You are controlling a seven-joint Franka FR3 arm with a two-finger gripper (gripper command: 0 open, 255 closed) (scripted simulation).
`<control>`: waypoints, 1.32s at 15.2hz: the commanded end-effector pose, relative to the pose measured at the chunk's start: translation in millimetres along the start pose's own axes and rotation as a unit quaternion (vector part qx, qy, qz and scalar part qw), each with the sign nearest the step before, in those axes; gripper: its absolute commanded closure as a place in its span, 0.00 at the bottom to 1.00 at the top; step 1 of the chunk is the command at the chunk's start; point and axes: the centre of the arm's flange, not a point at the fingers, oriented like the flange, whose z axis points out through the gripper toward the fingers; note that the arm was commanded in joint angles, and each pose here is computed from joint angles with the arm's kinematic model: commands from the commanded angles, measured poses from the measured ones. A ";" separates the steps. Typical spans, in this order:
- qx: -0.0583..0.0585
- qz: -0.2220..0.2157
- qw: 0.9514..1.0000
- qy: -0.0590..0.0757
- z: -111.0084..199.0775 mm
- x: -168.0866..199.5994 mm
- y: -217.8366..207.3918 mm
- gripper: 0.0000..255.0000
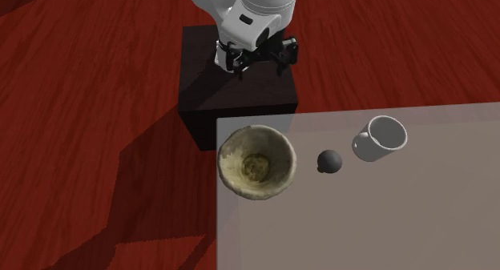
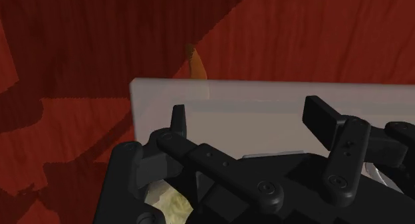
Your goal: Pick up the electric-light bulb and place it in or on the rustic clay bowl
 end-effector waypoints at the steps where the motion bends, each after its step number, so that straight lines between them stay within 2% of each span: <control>1: 0.003 0.005 1.000 0.007 5.9 18.5 -13.2 0.00; 17: 0.024 0.041 0.997 0.056 31.4 177.1 -124.2 0.00; 20: 0.024 0.041 0.997 0.057 42.1 181.2 -126.5 0.00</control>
